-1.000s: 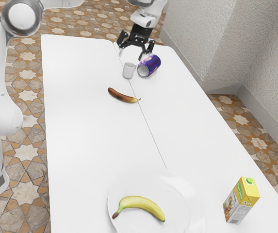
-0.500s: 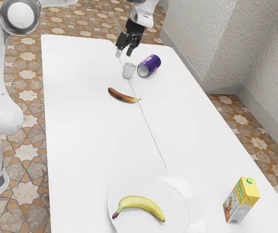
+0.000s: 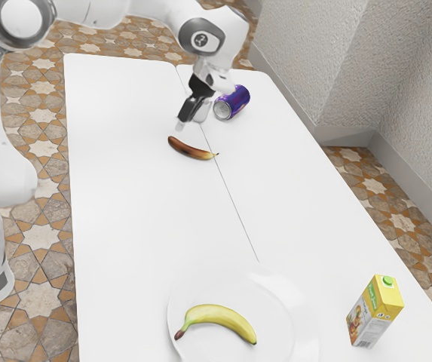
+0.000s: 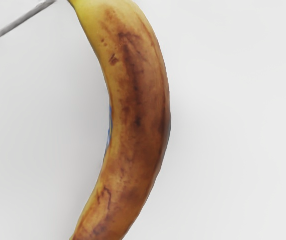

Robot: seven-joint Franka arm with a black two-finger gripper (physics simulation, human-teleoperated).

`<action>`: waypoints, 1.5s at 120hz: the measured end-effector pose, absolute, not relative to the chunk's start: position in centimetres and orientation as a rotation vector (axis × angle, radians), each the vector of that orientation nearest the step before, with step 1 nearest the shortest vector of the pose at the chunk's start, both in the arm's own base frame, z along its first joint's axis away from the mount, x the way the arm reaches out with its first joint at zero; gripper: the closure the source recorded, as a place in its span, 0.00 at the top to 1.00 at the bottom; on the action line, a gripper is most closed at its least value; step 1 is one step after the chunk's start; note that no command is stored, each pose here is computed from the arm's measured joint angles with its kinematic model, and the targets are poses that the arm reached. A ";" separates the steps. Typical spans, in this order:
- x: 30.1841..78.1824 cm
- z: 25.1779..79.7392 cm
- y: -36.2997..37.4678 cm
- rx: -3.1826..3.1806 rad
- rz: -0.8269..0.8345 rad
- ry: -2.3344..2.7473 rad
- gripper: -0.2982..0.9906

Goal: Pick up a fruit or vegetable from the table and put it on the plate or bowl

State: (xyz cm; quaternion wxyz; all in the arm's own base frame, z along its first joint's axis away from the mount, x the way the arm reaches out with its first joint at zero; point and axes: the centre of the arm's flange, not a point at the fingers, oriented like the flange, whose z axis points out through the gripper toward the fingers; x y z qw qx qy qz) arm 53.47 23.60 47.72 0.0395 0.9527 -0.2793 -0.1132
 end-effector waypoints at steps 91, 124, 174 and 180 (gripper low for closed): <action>55.4 41.6 20.9 2.950 -0.238 -0.906 0.77; 55.8 41.1 20.3 3.005 -0.238 -0.924 0.77; 55.4 41.1 21.5 3.032 -0.238 -0.869 0.75; 55.4 41.1 21.4 3.030 -0.239 -0.871 0.75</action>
